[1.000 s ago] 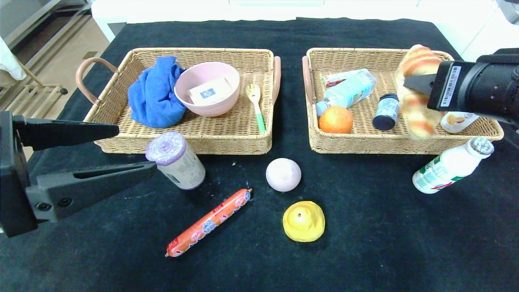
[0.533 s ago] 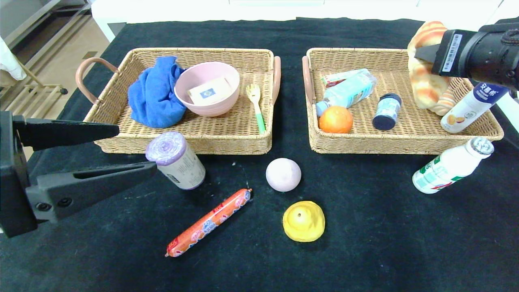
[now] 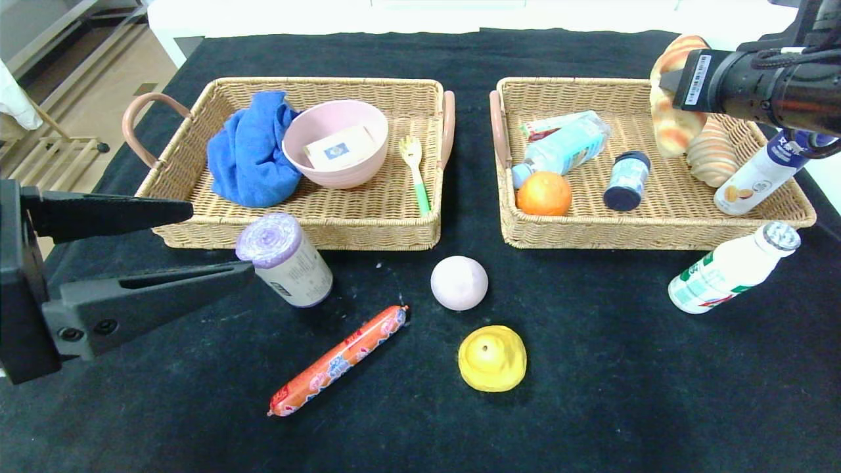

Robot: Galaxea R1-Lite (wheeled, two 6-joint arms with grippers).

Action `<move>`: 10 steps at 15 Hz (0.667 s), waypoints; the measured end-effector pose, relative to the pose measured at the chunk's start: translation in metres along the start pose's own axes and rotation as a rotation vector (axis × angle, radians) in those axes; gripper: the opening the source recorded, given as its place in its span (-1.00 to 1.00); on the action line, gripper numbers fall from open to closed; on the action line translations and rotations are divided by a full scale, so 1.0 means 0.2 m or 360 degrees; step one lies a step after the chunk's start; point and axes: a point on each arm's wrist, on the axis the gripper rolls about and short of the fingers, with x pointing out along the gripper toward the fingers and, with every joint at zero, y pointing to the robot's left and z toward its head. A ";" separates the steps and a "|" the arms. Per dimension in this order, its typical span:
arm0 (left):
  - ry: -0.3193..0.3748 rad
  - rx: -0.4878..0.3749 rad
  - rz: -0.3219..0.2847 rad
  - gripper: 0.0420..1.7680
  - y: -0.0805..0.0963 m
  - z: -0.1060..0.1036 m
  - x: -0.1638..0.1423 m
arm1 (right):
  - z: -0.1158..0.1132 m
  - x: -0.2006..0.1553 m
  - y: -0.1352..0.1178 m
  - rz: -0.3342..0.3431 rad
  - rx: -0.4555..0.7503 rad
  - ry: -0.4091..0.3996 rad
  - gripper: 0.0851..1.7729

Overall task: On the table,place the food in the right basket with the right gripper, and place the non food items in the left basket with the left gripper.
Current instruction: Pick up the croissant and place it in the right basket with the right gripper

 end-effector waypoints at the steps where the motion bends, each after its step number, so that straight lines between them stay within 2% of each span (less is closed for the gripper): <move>1: 0.0001 0.0000 -0.0001 0.94 0.00 0.00 0.00 | 0.00 0.03 0.00 -0.0014 0.0000 -0.0005 -0.13; 4: 0.0004 -0.0001 -0.0003 0.94 0.00 0.00 0.00 | -0.01 0.11 -0.01 -0.0032 -0.0007 -0.0010 -0.13; 8: 0.0003 -0.0002 -0.0002 0.94 0.00 0.00 0.00 | -0.04 0.20 -0.03 0.0012 -0.0004 -0.0016 -0.13; 10: 0.0001 0.0000 -0.0001 0.94 0.00 0.00 0.00 | -0.07 0.24 -0.04 0.0001 -0.0006 -0.0010 -0.13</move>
